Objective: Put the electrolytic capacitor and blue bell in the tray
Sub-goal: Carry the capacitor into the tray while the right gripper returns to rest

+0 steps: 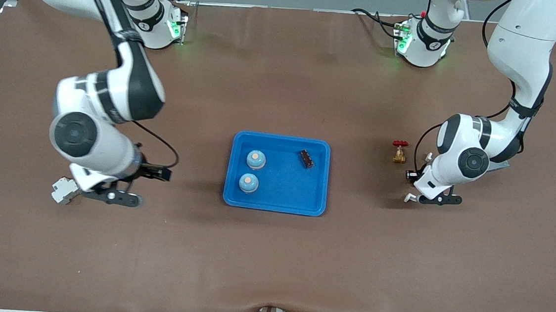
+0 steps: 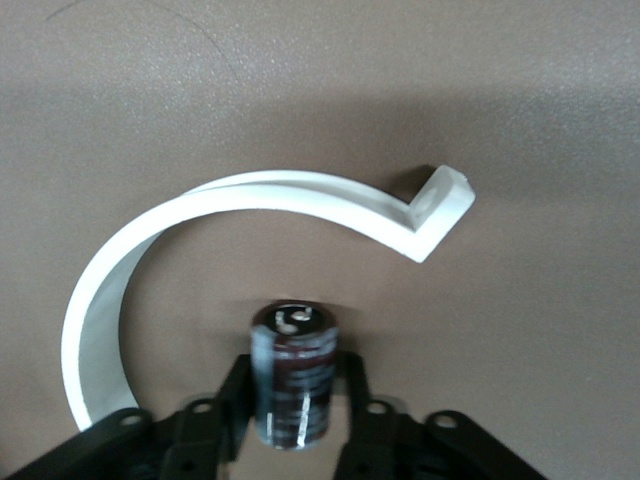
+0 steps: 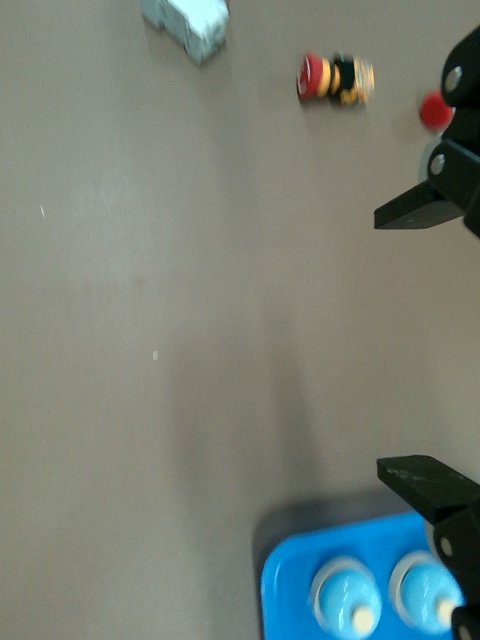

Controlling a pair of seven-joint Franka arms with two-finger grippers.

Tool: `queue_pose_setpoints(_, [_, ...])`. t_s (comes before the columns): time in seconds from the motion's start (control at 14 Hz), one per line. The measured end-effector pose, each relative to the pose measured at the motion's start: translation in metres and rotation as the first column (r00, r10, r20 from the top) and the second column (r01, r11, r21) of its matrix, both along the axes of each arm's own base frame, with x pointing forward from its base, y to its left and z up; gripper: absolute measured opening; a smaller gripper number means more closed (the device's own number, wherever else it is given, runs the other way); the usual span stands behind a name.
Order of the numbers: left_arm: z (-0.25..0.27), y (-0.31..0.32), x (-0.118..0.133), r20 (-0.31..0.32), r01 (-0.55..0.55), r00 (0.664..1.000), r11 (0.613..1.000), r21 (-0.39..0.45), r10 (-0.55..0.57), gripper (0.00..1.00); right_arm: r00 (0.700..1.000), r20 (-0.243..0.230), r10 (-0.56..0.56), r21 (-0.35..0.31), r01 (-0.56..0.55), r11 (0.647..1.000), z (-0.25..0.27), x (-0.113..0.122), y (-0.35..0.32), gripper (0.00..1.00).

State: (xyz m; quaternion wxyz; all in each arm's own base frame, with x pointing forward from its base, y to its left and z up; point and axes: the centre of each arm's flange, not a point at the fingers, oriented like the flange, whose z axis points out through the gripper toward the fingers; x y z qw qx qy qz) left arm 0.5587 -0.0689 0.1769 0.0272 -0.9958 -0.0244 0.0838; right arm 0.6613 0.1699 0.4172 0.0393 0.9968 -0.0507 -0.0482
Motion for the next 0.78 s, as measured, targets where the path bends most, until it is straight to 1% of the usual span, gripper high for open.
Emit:
queue_pose_setpoints(0.07, [0.000,0.000,0.000,0.001,-0.003,1.000,1.000,0.000,0.003,0.34,1.000,-0.003,0.023,0.005,-0.023,1.000,0.007,-0.002,-0.019,1.00])
queue_pose_setpoints(0.36, [0.012,-0.012,0.012,0.033,-0.072,0.997,0.997,0.008,0.072,0.34,0.994,-0.001,0.112,0.023,-0.112,0.993,0.032,-0.014,-0.090,1.00])
queue_pose_setpoints(0.43, [0.019,-0.020,0.017,0.029,-0.086,0.996,0.996,0.016,0.086,0.34,0.992,0.006,0.129,0.027,-0.129,0.991,0.040,-0.017,-0.104,1.00])
queue_pose_setpoints(0.64, [0.062,-0.054,0.040,0.003,-0.155,0.988,0.986,0.057,0.156,0.34,0.989,0.027,0.148,0.030,-0.149,0.988,0.069,-0.029,-0.141,1.00])
queue_pose_setpoints(0.78, [0.096,-0.090,0.054,0.015,-0.232,0.973,0.971,0.057,0.231,0.34,0.990,0.029,0.140,0.030,-0.141,0.990,0.087,-0.040,-0.155,1.00])
